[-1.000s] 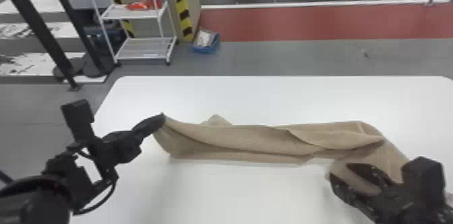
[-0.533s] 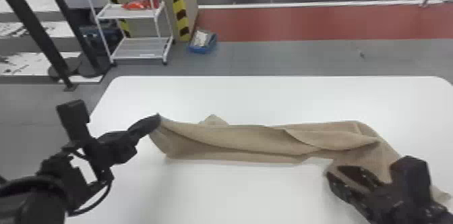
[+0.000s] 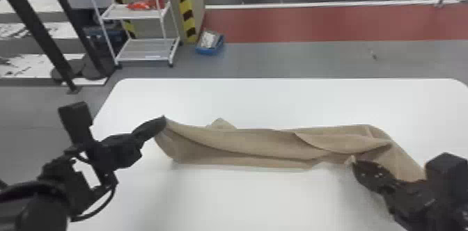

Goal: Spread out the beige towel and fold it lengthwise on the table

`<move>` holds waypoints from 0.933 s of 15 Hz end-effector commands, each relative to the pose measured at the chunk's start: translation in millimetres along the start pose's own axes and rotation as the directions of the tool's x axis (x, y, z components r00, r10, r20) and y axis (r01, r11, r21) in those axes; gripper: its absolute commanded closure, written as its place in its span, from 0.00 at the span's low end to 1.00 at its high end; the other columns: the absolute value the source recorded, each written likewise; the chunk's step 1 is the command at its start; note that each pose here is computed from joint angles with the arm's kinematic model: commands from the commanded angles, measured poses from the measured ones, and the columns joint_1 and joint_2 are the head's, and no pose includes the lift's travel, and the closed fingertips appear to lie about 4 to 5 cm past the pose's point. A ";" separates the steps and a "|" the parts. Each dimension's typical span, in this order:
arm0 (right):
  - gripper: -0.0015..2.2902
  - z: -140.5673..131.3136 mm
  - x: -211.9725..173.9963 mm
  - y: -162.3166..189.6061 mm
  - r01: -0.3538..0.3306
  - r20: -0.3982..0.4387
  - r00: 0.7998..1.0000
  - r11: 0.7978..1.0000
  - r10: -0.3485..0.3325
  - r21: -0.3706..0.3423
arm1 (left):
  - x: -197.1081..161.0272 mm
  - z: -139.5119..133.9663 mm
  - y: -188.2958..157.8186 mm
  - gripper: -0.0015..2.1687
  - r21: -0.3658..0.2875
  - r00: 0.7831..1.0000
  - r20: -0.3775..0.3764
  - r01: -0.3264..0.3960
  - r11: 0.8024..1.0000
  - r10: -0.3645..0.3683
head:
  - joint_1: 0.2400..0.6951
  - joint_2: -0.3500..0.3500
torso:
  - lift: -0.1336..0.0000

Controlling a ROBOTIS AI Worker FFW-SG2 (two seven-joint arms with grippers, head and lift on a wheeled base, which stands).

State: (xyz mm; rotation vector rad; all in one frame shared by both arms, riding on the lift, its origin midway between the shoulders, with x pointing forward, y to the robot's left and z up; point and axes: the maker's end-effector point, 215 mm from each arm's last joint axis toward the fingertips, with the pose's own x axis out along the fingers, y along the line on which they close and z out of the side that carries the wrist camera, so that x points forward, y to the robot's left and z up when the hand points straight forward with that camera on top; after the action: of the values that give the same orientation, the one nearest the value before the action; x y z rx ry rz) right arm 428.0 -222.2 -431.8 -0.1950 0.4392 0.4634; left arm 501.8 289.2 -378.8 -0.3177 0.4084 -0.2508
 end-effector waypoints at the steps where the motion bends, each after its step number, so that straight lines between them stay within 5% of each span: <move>1: 0.65 25.6 -20.7 -29.6 0.054 0.073 0.996 0.999 -0.054 0.002 | -5.0 3.7 1.7 0.63 0.001 1.000 0.009 -0.004 1.000 0.004 | 1.00 0.62 | 0.07; 4: 0.65 59.3 -67.2 -108.9 0.158 0.190 0.965 0.981 -0.178 0.114 | -16.3 15.7 2.8 0.63 0.008 0.999 0.032 -0.009 1.000 0.009 | 1.00 0.57 | 0.07; 7: 0.65 61.6 -116.8 -191.2 0.247 0.250 0.920 0.942 -0.301 0.226 | -32.7 28.7 -0.8 0.63 0.017 0.999 0.049 -0.005 1.000 0.004 | 1.00 0.46 | 0.07; 11: 0.65 44.7 -143.9 -245.1 0.313 0.215 0.903 0.913 -0.371 0.262 | -54.7 42.4 -12.5 0.63 0.013 0.998 0.058 0.014 1.000 -0.015 | 1.00 0.28 | 0.07; 14: 0.65 38.8 -129.8 -243.7 0.296 0.195 0.916 0.919 -0.350 0.259 | -59.7 46.9 -21.8 0.63 0.020 0.998 0.065 0.026 0.999 -0.027 | 1.00 0.20 | 0.07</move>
State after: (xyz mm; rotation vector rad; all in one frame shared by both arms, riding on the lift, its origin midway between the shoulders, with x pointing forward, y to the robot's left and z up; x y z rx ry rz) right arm 446.0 -480.3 -312.6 0.0096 0.2016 0.0904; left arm 466.2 302.3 -311.9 -0.3104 0.3395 -0.2631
